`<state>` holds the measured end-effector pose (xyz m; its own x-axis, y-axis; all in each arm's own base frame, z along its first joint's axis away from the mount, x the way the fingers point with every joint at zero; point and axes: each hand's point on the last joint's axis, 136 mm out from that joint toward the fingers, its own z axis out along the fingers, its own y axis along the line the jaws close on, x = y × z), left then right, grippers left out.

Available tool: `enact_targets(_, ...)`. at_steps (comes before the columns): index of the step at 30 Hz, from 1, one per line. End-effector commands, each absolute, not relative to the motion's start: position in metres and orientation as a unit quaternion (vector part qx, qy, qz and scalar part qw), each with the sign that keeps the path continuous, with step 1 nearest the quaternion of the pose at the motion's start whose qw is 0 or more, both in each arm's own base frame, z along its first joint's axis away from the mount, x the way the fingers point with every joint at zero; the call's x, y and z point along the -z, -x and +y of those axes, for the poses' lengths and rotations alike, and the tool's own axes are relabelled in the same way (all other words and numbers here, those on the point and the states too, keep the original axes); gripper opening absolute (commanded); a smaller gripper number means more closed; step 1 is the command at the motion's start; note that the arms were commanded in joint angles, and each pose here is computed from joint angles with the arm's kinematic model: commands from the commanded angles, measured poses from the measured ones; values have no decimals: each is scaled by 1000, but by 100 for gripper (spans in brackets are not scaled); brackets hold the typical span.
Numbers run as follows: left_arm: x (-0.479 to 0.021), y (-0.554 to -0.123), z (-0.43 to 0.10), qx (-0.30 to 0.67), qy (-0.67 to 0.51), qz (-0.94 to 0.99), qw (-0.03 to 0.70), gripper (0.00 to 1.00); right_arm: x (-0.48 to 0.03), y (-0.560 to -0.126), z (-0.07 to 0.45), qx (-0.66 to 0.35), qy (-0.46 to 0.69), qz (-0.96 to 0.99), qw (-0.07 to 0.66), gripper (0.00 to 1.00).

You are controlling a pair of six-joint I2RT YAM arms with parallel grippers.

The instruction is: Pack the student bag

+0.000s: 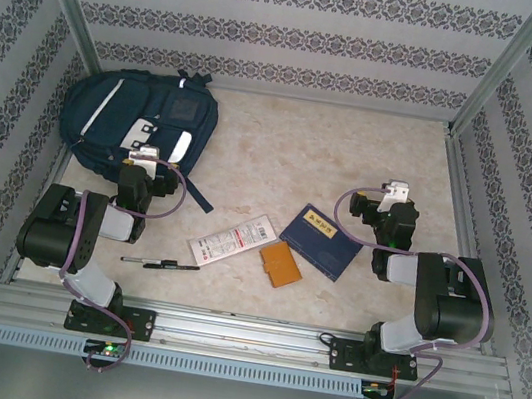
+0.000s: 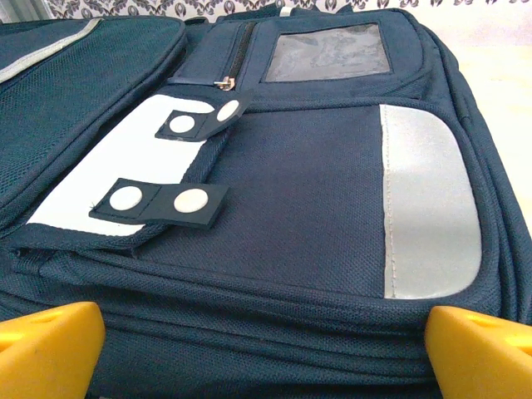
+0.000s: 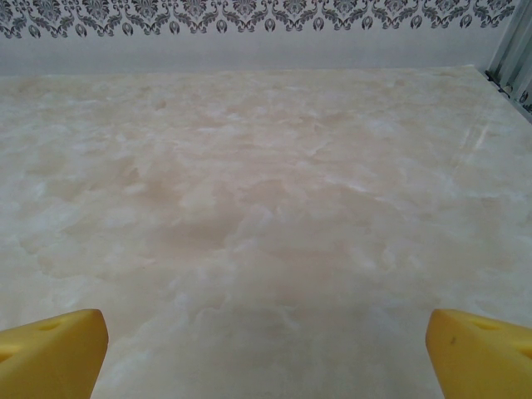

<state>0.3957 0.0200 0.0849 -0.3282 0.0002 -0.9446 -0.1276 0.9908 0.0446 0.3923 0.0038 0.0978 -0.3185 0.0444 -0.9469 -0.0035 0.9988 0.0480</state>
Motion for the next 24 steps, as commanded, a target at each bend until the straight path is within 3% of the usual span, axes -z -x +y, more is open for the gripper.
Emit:
enact_targets(1, -90, -400, 14, -47, 28, 812, 581, 99, -107, -399, 2, -14, -11, 801, 598, 98)
enact_targets(9, -104, -396, 9, -40, 14, 811, 583, 99, -122, -394, -7, 2, -35, 793, 608, 98)
enact_targets(12, -131, -388, 10, -25, 53, 840, 539, 99, -149, -372, -34, 38, -119, 788, 602, 98)
enact_targets(15, -153, -377, -2, 46, 110, 861, 494, 99, -161, -341, -44, -32, -260, 787, 559, 98)
enact_targets(17, -168, -370, -35, 151, 98, 865, 469, 99, -168, -341, 1, -149, -213, 801, 539, 98)
enact_targets(20, -185, -352, -88, 326, 81, 845, 416, 99, -167, -333, 77, -242, -85, 847, 466, 98)
enact_targets(22, -189, -339, -115, 401, 47, 834, 375, 99, -152, -315, 117, -223, -18, 887, 403, 98)
enact_targets(24, -169, -326, -117, 375, 64, 868, 320, 99, -133, -290, 148, -181, 48, 921, 342, 98)
